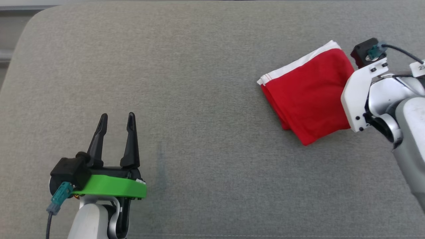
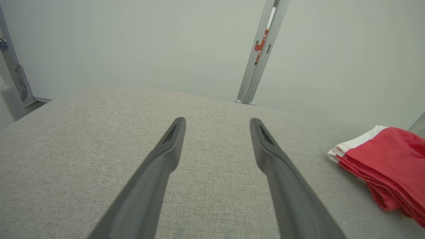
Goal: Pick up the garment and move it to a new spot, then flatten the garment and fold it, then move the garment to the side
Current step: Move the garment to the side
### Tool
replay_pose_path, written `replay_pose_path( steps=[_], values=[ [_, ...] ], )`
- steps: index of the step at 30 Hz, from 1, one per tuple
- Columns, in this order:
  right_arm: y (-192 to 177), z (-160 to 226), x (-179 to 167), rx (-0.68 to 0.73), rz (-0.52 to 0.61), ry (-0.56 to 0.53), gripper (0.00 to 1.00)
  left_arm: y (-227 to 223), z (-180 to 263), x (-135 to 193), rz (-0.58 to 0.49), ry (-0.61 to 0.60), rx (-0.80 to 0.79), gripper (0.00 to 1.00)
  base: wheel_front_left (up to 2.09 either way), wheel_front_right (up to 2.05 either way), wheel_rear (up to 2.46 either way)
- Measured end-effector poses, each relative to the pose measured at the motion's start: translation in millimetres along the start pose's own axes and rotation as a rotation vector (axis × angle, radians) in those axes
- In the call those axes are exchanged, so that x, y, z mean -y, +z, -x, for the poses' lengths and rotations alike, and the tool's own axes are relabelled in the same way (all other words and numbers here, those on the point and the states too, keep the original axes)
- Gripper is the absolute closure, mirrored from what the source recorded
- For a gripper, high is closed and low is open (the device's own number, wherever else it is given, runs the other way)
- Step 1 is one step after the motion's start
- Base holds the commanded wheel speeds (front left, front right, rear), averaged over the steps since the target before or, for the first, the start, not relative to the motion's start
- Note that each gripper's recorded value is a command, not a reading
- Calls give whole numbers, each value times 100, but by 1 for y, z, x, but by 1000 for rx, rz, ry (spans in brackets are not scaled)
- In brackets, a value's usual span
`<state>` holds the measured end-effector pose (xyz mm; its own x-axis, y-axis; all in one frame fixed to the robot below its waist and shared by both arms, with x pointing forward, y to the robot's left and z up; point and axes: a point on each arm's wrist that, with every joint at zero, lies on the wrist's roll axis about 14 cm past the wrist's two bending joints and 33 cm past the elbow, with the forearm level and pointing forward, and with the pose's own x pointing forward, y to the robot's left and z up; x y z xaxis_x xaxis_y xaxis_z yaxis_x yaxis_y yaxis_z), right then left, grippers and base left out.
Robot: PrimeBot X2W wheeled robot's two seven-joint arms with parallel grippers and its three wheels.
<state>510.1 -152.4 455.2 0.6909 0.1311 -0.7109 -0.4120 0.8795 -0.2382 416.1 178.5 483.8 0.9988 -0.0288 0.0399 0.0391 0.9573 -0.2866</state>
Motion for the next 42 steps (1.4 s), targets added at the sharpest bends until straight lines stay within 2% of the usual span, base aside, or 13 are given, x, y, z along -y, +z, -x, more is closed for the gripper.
replay_pose_path(
  steps=[8, 11, 17, 23, 28, 34, 36, 37, 42],
  values=[
    [-15, 52, 67, 19, -2, -138, 100, -14, -21, 40, 2, -120, -22, 0, 0, 0, 0],
    [-27, 63, 85, 46, -65, -174, 100, -20, -29, 57, 10, -170, -30, 0, 0, 0, 0],
    [-63, 77, 139, 51, -109, -317, 100, -38, -40, 85, 2, -253, -62, 0, 0, 0, 0],
    [-104, 66, 178, 1, -185, -408, 100, -56, -47, 94, -10, -305, -98, 0, 0, 0, 0],
    [-133, 60, 210, -54, -177, -502, 100, -65, -53, 88, -27, -314, -113, 0, 0, 0, 0],
    [-157, 42, 216, -77, -251, -541, 100, -66, -53, 69, -56, -278, -118, 0, 0, 0, 0],
    [-165, 41, 220, -87, -269, -567, 51, -66, -53, 65, -61, -271, -119, 0, 0, 0, 0],
    [-171, 42, 222, -100, -289, -581, 0, -65, -52, 64, -64, -266, -118, 0, 0, 0, 0],
    [-172, 49, 223, -57, -359, -629, 0, -57, -50, 62, -69, -257, -102, 0, 0, 0, 0]
  ],
)
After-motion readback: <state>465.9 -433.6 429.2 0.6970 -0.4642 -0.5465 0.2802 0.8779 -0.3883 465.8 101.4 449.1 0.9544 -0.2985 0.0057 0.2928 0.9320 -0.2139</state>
